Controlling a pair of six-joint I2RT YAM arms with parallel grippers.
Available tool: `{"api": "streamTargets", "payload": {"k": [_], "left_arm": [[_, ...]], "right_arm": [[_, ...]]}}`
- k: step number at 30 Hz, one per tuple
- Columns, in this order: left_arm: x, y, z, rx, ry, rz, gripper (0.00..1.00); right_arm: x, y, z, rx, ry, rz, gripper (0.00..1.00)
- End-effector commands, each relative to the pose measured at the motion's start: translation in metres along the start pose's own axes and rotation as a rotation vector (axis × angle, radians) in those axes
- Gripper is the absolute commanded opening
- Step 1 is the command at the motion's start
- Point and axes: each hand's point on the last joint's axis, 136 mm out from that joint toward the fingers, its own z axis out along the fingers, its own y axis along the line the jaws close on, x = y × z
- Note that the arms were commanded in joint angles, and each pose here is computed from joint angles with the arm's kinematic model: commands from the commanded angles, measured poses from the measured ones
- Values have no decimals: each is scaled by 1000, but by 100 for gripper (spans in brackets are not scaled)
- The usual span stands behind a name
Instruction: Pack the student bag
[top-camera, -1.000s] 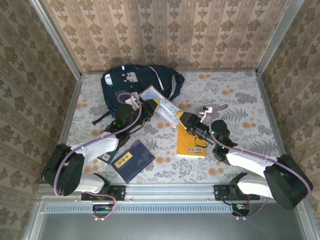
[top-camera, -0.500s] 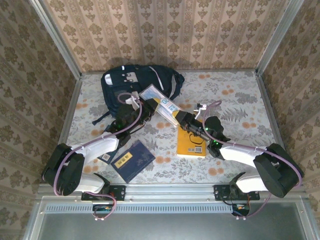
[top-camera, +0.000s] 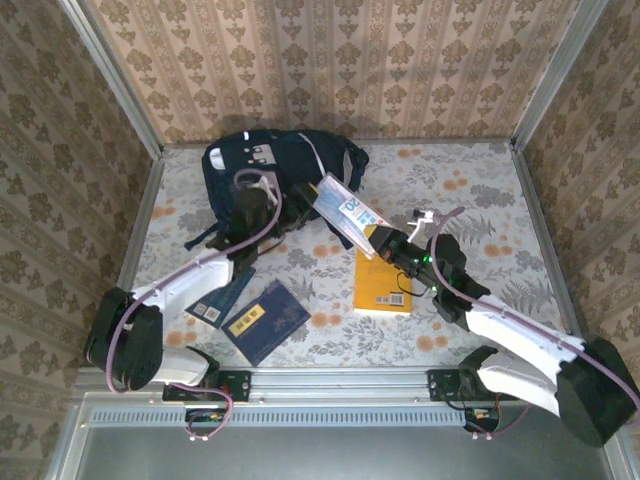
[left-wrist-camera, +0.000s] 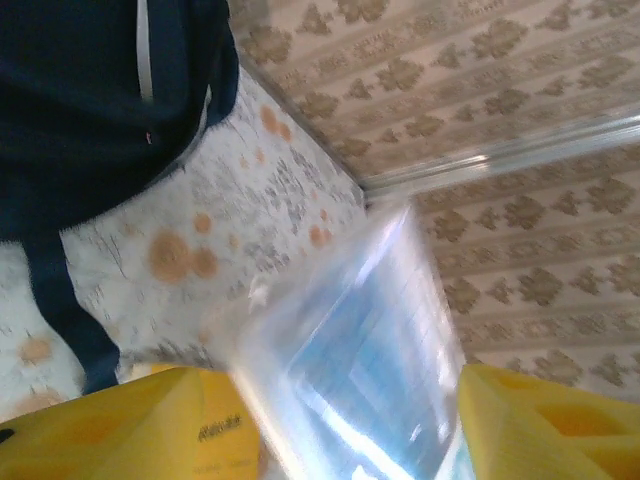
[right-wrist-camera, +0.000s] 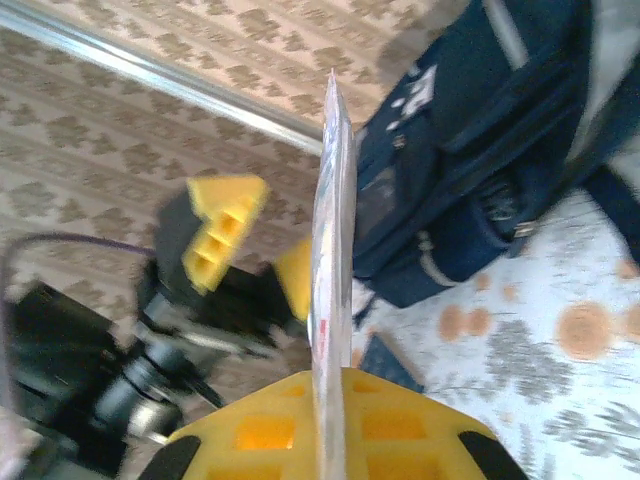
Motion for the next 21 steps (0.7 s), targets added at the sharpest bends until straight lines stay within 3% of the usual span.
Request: {"api": "streamTargets", "payload": {"k": [1,3,7,11,21], "left_arm": [[-21,17,-1,-240,54,259,70],[-33,18,11,-271,85,311,70],[-58,33,46,-258,167,278,69],[-78,38,90,-184,243,261,66],[-119,70,174,-207,266,245,63]], "right_arm": [[-11,-21,-23,159,-36,-128,0],[-14,-25,-35,199,-46,-176,0],[-20,-34,-54,268,-74,-245,0],[-24,-41,-68,319,-89,-286,0],[-26,-44,-83,360,-81,-347,0]]}}
